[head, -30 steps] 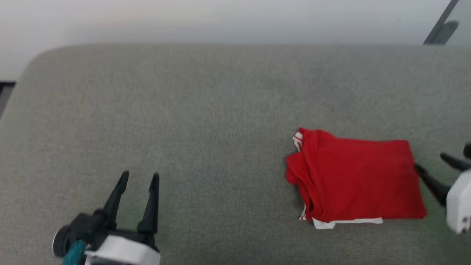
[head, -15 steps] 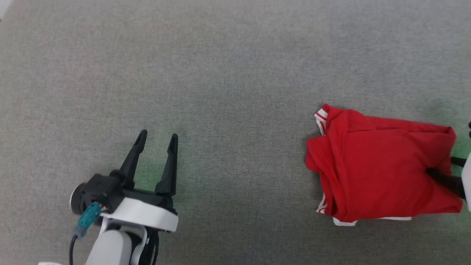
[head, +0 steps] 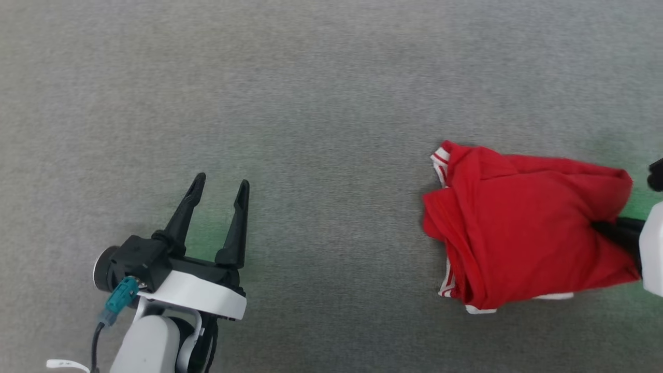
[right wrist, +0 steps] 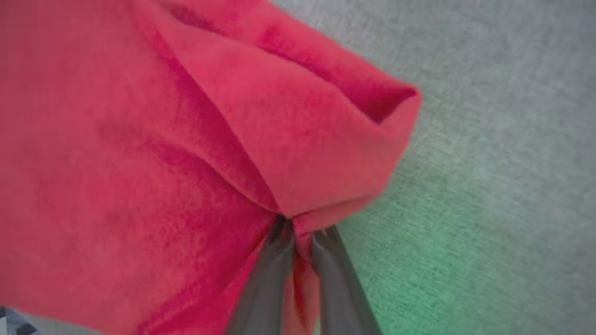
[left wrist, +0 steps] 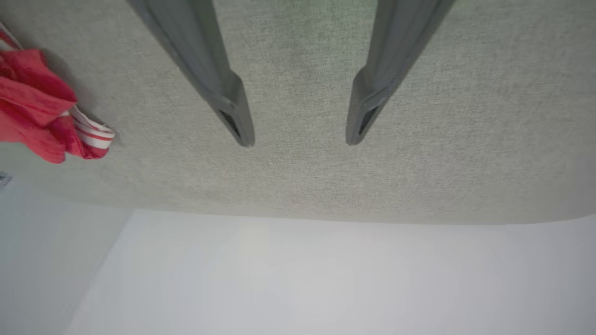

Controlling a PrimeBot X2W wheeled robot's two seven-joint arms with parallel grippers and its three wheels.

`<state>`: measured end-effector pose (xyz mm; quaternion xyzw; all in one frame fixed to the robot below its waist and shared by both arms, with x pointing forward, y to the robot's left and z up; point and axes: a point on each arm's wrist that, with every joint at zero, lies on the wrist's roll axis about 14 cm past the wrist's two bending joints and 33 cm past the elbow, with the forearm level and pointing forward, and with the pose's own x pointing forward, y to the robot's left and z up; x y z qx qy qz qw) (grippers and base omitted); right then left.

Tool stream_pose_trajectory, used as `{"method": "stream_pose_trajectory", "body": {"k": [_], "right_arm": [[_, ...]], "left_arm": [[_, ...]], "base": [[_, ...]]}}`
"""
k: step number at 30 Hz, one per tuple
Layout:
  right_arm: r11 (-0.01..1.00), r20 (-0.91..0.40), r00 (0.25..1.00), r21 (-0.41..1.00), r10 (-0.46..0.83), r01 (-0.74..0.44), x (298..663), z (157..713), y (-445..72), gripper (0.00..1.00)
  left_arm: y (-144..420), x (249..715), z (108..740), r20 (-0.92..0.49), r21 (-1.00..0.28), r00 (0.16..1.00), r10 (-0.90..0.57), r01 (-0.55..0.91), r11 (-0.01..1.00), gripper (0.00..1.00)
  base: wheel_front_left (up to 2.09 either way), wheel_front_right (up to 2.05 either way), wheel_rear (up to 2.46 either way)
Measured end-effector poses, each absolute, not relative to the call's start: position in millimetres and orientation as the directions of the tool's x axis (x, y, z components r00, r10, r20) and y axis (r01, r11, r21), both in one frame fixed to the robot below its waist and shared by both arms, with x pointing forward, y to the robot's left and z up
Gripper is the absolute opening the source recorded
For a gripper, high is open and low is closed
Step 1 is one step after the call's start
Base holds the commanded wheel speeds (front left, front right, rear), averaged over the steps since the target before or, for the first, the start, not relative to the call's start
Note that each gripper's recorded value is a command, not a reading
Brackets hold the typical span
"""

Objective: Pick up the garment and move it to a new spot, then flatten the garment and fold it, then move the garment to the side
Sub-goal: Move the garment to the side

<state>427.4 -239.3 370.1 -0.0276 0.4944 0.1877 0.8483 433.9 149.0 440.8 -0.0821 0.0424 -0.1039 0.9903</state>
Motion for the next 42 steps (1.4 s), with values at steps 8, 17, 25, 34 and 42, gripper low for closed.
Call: {"method": "stream_pose_trajectory", "body": {"k": [8, 17, 25, 34, 42], "right_arm": [[0.993, -0.753, 0.654, -0.007, 0.070, -0.116, 436.3, 410.4, -339.2, 0.00], [0.971, -0.662, 0.711, -0.166, -0.238, 0.170, 430.5, 431.6, -452.0, 0.00], [0.890, -0.584, 0.671, -0.295, -0.457, 0.349, 433.8, 436.2, -520.9, 0.00], [0.817, -0.512, 0.639, -0.411, -0.573, 0.404, 456.4, 424.3, -551.8, 0.00], [0.805, -0.477, 0.657, -0.442, -0.584, 0.396, 472.4, 409.1, -547.7, 0.36]], "left_arm": [[100.1, 466.9, 455.1, 0.011, -0.157, 0.928, -0.373, 0.370, 0.916, 1.00], [31.2, 521.3, 468.2, 0.126, -0.095, 0.808, -0.575, 0.587, 0.804, 1.00], [-6.0, 565.7, 472.5, 0.212, -0.042, 0.724, -0.657, 0.678, 0.734, 1.00], [-21.9, 591.0, 458.1, 0.239, -0.024, 0.685, -0.688, 0.712, 0.701, 1.00], [-15.5, 594.6, 441.8, 0.208, -0.026, 0.698, -0.685, 0.704, 0.710, 1.00]], "base": [[0.00, 0.00, 0.00], [0.00, 0.00, 0.00], [0.00, 0.00, 0.00], [0.00, 0.00, 0.00], [0.00, 0.00, 0.00]]}}
